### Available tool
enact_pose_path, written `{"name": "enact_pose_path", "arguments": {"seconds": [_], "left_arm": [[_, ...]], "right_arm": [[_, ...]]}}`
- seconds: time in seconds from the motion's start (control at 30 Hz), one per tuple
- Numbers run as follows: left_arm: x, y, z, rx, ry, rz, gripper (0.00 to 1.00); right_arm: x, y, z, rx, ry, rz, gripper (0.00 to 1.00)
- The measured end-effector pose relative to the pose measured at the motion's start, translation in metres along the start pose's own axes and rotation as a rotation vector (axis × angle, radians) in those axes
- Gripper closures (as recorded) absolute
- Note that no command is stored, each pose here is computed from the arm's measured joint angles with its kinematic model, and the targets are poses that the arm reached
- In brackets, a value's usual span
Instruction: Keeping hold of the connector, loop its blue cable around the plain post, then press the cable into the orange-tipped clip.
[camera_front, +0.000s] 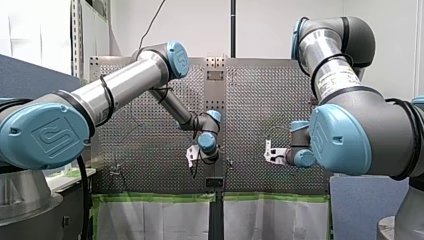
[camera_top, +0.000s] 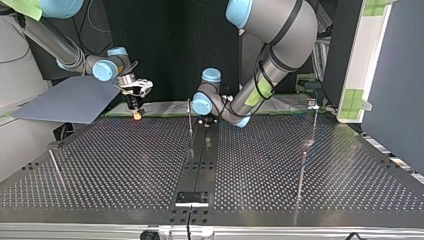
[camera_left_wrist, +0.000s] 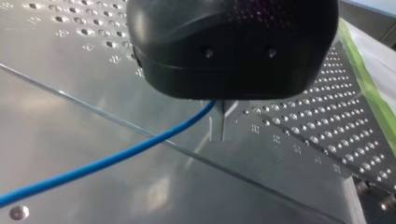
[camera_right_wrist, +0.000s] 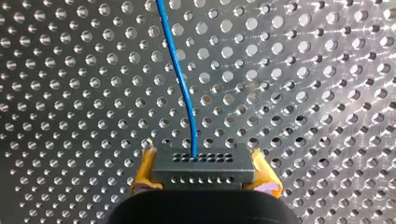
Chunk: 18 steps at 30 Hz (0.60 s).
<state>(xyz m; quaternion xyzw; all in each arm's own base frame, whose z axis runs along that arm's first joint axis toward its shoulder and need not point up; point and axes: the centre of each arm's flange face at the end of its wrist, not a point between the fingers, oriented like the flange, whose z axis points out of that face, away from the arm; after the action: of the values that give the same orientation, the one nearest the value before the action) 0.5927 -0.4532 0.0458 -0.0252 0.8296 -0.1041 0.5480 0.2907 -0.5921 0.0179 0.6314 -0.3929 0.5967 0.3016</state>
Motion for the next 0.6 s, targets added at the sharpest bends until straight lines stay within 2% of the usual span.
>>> {"name": "enact_pose_path", "arguments": {"seconds": [0.3,0.37,0.4,0.43,0.47,0.5,0.53,0.57,0.6], "left_arm": [[-0.0004,0.0003,0.0001,0.001,0.002,-0.001,1.00],[-0.0003,-0.0006,-0.0001,0.008,0.004,-0.001,0.72],[-0.0001,-0.0011,-0.0002,0.012,0.006,-0.001,0.72],[0.0001,-0.0015,-0.0003,0.015,0.007,0.000,0.55],[0.0007,-0.0019,-0.0006,0.018,0.009,0.001,0.32],[0.0013,-0.0021,-0.0010,0.018,0.010,0.003,0.32],[0.0019,-0.0020,-0.0015,0.016,0.011,0.007,0.20],[0.0028,-0.0016,-0.0025,0.010,0.012,0.013,0.02],[0.0035,-0.0013,-0.0032,0.003,0.013,0.019,0.02]], "right_arm": [[0.0011,0.0009,0.0007,0.011,0.005,-0.002,0.89],[0.0009,0.0008,0.0005,0.012,0.003,-0.002,0.89],[0.0009,0.0009,0.0004,0.012,0.003,-0.003,0.89],[0.0008,0.0009,0.0004,0.012,0.002,-0.003,0.89],[0.0007,0.0008,0.0002,0.012,0.001,-0.003,0.89],[0.0005,0.0007,0.0001,0.013,0.000,-0.003,0.89],[0.0004,0.0006,-0.0001,0.013,-0.001,-0.003,0.89],[0.0003,0.0005,-0.0002,0.014,-0.002,-0.003,0.89],[0.0002,0.0005,-0.0003,0.014,-0.003,-0.003,0.89]]}}
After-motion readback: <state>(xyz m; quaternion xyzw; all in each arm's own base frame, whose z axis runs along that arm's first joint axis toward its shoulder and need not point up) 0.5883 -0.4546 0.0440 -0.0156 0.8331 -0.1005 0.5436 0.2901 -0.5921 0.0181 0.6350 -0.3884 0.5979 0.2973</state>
